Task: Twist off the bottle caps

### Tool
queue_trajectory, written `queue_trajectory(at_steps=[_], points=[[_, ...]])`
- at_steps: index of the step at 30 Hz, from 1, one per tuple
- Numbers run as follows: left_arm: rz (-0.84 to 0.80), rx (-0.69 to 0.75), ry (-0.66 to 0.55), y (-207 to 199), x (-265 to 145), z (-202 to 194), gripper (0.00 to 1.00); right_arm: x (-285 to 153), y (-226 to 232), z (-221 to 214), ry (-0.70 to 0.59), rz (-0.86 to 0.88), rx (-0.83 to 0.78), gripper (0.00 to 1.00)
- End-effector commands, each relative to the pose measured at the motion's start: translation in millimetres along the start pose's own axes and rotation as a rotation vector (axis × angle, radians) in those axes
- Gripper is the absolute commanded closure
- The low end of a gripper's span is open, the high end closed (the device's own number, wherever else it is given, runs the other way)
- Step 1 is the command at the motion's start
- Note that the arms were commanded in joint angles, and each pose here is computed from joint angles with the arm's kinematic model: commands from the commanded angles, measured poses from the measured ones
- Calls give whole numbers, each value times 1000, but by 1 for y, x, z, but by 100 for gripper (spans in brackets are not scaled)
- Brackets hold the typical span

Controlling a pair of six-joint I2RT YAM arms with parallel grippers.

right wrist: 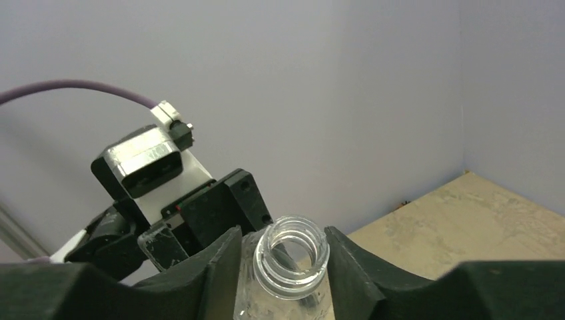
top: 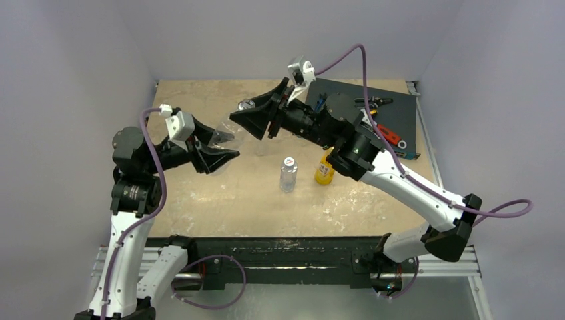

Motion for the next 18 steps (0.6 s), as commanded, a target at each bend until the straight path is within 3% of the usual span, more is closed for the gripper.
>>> queue_trajectory(at_steps=[1,3,4,6,8,11,18], points=[[-48,28,-4,-10,-2,4,100,5,8,36,-112,1,-15,61],[-54,24,5,-12,-2,3,100,5,8,34,-112,-4,-10,77],[-53,30,12,-12,-3,2,91,5,7,33,-110,-7,-8,83],[-34,24,30,-10,-4,-1,40,4,6,33,-103,-19,-7,88],[2,24,50,-6,-6,-3,18,2,3,32,-91,-41,-29,88],[118,-5,76,7,-11,-6,7,-4,-7,34,-64,-98,-97,87],[344,-39,166,39,-24,-17,0,-25,-57,33,35,-373,-330,85]])
Point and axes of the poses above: each gripper's point midway between its finger pads, its own x axis out along the fingers, its own y axis along the line the jaws close on, z = x × y, the point moved 2 cm from there along -x, back along the fingers, and after that the axes turned 8 degrees about -x, right-handed, at the moved point
